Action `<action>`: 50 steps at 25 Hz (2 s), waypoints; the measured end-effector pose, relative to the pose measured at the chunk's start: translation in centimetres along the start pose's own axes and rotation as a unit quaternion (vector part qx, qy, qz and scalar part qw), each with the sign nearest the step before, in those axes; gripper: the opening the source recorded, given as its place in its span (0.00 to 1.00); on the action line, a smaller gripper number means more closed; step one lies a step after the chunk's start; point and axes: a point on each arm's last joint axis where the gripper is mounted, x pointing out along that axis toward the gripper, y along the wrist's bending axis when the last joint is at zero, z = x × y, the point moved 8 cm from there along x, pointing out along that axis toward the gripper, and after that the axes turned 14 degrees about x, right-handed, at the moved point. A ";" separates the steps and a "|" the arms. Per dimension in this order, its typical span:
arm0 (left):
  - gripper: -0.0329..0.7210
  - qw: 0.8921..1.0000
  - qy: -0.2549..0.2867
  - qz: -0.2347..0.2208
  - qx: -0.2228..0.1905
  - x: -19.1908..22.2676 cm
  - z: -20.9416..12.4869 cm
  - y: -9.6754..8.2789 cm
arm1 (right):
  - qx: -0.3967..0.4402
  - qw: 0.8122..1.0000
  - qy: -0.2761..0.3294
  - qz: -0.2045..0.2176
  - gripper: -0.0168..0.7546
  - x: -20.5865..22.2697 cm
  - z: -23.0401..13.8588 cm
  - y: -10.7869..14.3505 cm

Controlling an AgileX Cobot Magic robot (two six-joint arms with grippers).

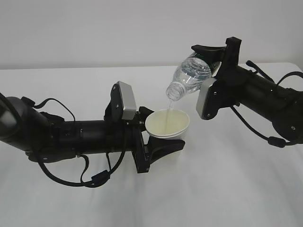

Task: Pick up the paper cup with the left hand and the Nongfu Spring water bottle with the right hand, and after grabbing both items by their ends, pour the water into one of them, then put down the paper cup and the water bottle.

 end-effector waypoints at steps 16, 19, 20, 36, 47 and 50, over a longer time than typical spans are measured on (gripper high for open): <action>0.68 1.000 0.000 0.000 0.000 0.0 0.0 0.0 | 0.001 1.000 0.001 -0.002 0.64 0.0 0.0 -0.1; 0.68 1.000 0.000 0.000 0.000 0.0 0.0 0.0 | 0.000 1.000 0.001 -0.002 0.64 0.0 0.0 -0.1; 0.68 1.000 0.000 0.000 0.000 0.0 0.0 0.0 | 0.000 1.000 0.001 -0.002 0.64 0.0 0.0 -0.1; 0.68 1.000 0.000 0.000 0.000 0.0 0.0 0.0 | -0.001 1.000 0.001 -0.002 0.64 0.0 0.0 -0.1; 0.68 1.000 0.000 0.000 0.000 0.0 0.0 0.0 | -0.001 1.000 0.001 -0.002 0.64 0.0 0.0 -0.1; 0.68 1.000 0.000 0.000 0.000 0.0 0.0 0.0 | -0.001 1.000 0.001 -0.002 0.64 0.0 0.0 -0.1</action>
